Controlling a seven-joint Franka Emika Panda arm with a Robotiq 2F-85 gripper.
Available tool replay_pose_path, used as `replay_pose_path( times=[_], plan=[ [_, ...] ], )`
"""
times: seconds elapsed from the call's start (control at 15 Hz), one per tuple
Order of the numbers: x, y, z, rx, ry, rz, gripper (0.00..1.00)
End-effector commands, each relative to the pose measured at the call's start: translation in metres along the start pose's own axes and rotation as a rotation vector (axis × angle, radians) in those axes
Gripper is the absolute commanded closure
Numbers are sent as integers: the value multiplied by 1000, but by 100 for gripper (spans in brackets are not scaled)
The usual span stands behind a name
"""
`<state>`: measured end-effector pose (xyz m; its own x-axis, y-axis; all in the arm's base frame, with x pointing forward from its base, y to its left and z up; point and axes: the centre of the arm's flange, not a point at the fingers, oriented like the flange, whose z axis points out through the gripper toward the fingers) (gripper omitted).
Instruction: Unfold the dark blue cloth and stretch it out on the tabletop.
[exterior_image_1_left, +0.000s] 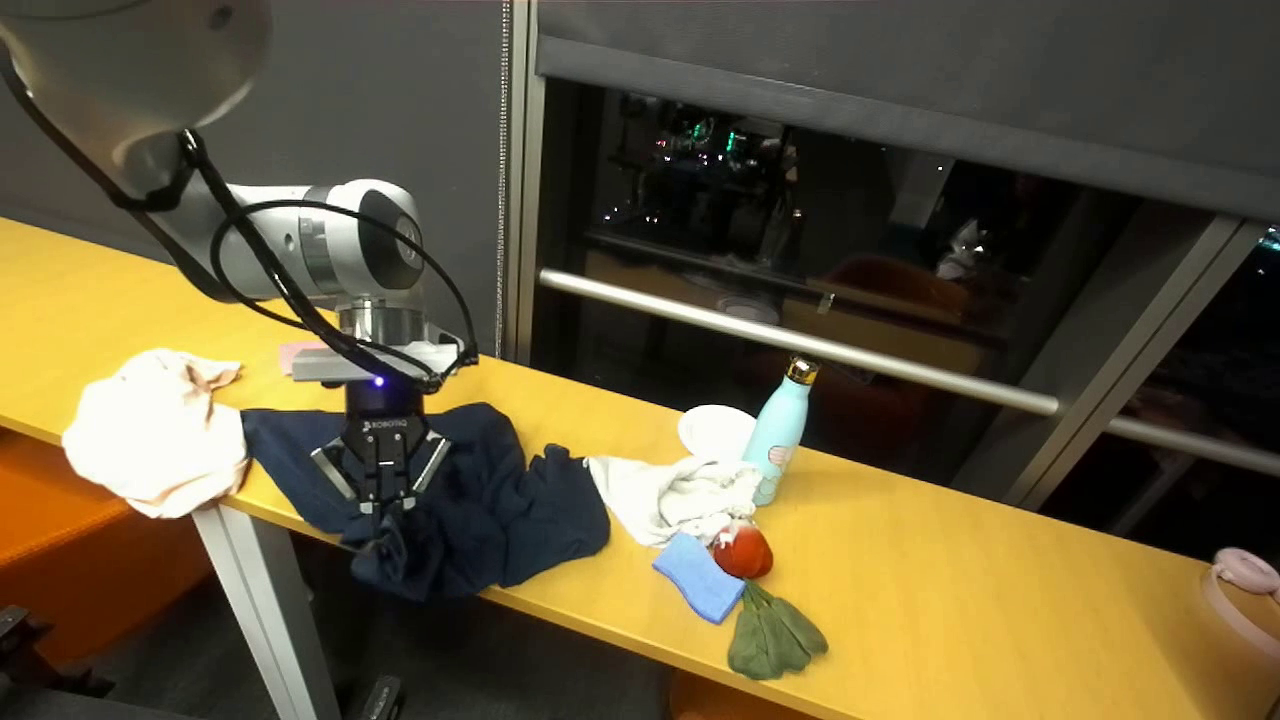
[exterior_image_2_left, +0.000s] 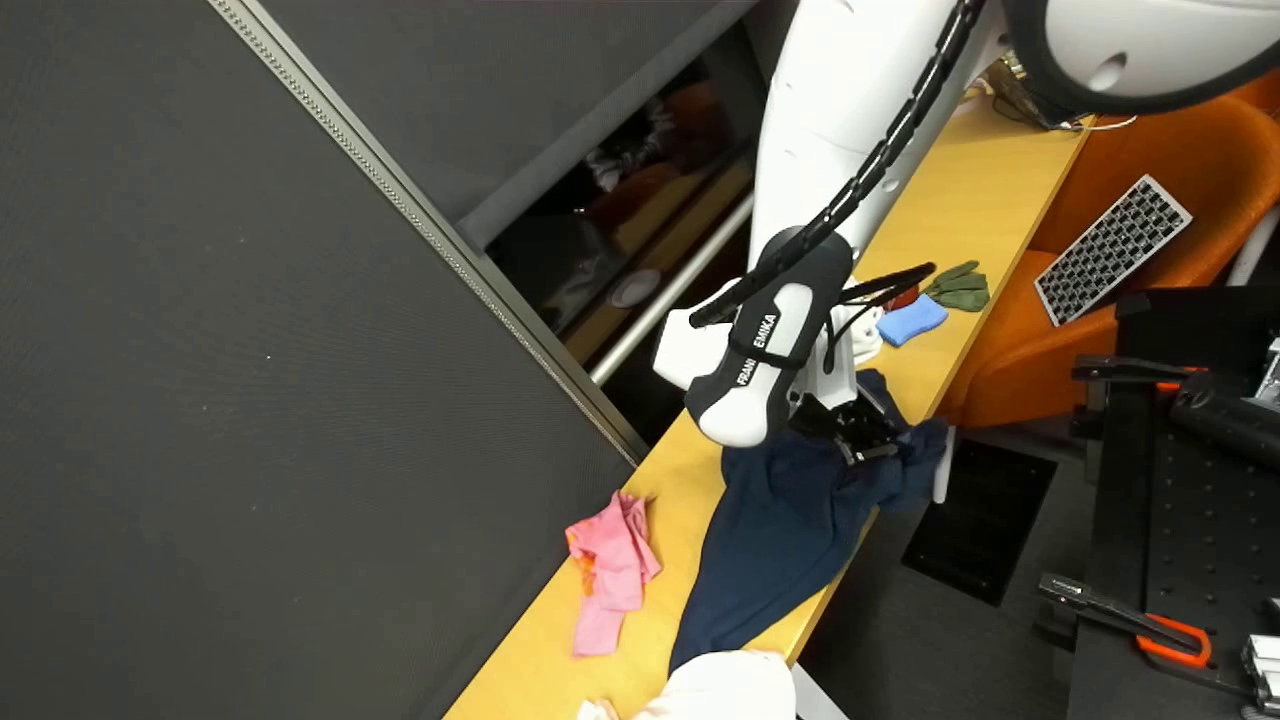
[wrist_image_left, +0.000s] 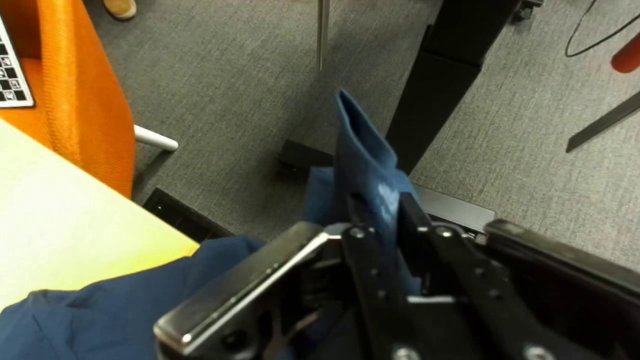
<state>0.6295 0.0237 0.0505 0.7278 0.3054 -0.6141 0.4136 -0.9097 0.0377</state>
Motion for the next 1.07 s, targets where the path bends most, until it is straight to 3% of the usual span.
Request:
replay_pose_path(
  times=[0.0,0.33,0.47,1.0],
  plan=[
    [9,13,0,-41,-28,40,49],
    [18,43,-26,-61,93,145,11],
    [30,49,-31,-73,158,194,1],
    [81,49,-6,-111,395,314,0]
  ],
)
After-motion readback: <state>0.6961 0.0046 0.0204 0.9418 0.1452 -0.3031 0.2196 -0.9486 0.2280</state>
